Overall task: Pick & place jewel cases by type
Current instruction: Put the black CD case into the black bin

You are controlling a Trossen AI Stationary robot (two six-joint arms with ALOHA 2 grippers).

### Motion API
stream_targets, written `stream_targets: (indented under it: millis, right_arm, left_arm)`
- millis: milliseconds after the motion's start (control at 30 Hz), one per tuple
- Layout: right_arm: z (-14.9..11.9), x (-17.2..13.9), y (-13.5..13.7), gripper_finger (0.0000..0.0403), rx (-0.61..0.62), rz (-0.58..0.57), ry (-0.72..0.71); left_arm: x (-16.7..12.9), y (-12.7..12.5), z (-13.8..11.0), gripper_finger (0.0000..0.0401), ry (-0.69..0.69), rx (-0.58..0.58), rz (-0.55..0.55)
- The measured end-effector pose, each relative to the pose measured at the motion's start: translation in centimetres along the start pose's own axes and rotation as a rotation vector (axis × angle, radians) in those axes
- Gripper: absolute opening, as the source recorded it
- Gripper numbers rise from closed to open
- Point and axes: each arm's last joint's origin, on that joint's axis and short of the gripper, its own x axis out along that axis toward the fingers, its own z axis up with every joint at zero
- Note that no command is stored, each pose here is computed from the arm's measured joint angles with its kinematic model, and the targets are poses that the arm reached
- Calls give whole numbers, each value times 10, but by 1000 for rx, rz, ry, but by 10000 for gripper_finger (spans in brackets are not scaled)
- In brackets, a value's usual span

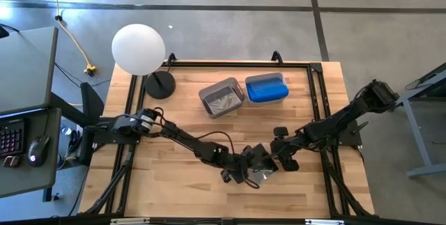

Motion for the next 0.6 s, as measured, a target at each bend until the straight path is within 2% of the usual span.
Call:
stream_targets:
  millis: [167,300,600]
  right_arm:
    - [-1,0,2,188,-16,12,5]
    - [-2,0,3,188,-55,3,8]
    - [-1,1,4,188,-71,10,-5]
  left_arm:
    - [-3,5,10,173,-24,-2,19]
    - [-14,14,28,173,-67,-4,70]
    - [-31,43,51,172,-37,5,185]
